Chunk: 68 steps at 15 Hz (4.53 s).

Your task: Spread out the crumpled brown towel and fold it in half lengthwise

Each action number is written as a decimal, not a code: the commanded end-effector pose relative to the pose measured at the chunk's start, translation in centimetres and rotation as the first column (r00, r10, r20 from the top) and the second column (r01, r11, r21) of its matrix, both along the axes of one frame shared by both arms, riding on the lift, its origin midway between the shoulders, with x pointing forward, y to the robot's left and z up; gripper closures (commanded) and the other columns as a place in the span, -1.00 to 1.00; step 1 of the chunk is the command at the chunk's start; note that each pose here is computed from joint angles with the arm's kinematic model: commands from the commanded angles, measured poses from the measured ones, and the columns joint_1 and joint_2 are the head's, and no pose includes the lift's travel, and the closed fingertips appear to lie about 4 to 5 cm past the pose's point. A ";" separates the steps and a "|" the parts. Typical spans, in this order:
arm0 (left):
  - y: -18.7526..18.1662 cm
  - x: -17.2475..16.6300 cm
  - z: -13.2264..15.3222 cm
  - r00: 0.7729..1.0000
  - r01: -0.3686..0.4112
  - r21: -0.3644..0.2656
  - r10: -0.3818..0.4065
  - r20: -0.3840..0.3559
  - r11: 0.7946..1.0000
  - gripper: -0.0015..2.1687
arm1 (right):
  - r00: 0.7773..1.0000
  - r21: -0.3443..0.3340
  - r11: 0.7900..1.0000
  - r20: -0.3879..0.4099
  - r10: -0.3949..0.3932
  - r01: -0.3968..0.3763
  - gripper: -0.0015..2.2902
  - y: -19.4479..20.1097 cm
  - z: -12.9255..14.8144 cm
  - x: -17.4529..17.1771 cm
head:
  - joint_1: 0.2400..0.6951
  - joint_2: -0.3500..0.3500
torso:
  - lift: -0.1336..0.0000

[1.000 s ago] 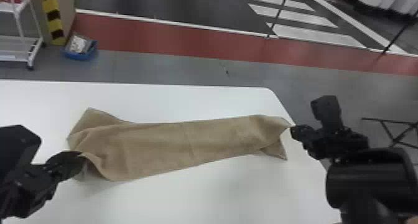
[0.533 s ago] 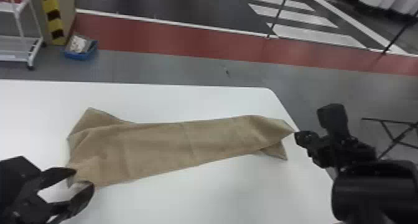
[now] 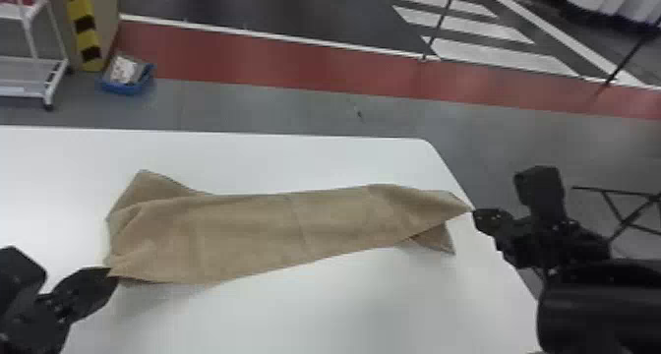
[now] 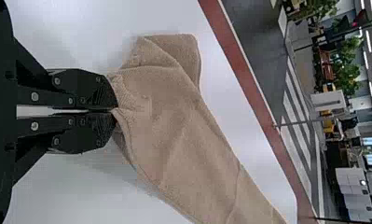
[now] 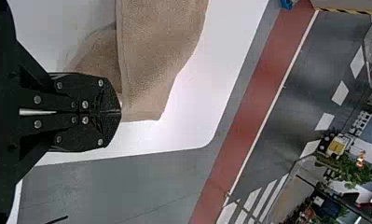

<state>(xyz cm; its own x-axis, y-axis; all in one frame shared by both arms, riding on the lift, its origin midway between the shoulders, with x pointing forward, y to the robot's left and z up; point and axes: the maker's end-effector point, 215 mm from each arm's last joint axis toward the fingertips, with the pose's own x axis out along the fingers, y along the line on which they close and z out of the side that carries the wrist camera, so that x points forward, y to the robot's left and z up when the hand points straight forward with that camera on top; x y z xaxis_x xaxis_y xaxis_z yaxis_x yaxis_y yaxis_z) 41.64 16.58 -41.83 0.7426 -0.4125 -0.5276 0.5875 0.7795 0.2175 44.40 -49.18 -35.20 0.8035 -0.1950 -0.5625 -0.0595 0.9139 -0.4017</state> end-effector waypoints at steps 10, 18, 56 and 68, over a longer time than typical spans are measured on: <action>7.4 2.2 3.4 0.983 -0.169 0.009 0.168 0.080 0.986 0.96 | 0.991 0.062 0.993 0.092 -0.102 0.096 0.53 -3.9 6.7 -0.2 | 1.00 -1.00 | -0.87; 9.9 8.1 12.0 0.958 -0.175 0.018 0.166 0.232 0.984 0.96 | 0.989 0.034 0.997 0.132 -0.068 0.064 0.53 -2.2 9.6 2.7 | 1.00 -0.91 | -0.87; 12.6 -8.2 8.7 0.951 0.133 0.098 -0.155 0.268 0.986 0.96 | 0.977 0.202 0.956 0.063 0.203 -0.212 0.53 6.3 4.5 -11.0 | 1.00 -0.71 | -0.87; 15.8 -9.6 4.5 0.821 0.536 0.463 -0.564 -0.092 0.706 0.96 | 0.992 0.122 0.984 0.035 0.124 -0.127 0.53 -0.8 4.0 -9.6 | 1.00 -0.88 | -0.87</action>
